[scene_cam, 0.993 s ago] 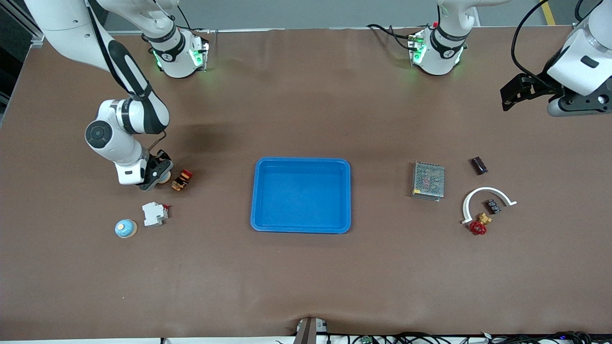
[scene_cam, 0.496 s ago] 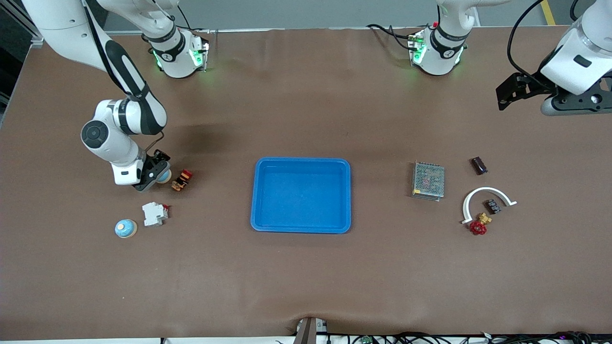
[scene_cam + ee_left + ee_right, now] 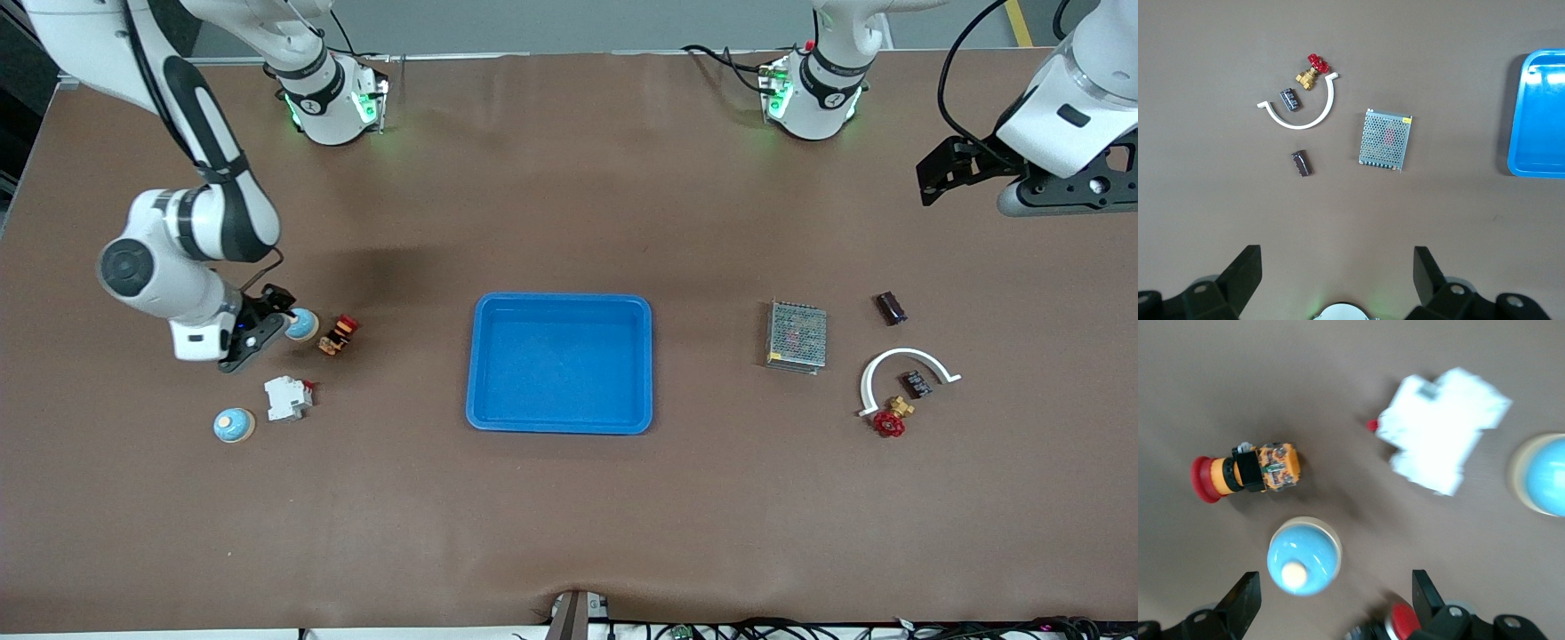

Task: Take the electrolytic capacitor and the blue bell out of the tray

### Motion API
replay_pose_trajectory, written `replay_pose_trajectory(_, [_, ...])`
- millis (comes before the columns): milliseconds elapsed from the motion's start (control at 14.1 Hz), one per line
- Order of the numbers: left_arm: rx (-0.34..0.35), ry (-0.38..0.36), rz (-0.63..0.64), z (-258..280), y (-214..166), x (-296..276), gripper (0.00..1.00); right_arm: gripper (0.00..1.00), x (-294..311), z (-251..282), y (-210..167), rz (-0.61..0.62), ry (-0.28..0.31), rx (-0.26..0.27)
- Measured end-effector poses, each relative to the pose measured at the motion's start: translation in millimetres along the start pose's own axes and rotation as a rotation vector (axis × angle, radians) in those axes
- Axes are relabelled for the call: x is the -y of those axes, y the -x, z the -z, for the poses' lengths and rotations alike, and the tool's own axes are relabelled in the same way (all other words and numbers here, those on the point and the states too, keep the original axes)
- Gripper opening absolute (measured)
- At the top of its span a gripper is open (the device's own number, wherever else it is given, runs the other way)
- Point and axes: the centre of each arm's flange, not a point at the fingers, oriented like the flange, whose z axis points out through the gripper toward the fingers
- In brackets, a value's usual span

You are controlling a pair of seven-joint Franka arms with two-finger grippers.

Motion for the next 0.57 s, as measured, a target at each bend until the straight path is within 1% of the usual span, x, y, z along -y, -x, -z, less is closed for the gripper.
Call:
replay_pose_trajectory(213, [0.003,0.000,0.001,-2,-1,-3,1.00,1.00,-24,63,-14,-0.132,-0.006,0.005])
replay_pose_trajectory(355, [0.006,0.000,0.002,-3,-1,-3,1.00,1.00,-27,92,-23,-0.209,-0.002,-0.001])
replay_pose_trajectory(567, [0.007,0.000,0.002,-3,-2,-3,1.00,1.00,-31,128,-35,-0.308,0.019,-0.029])
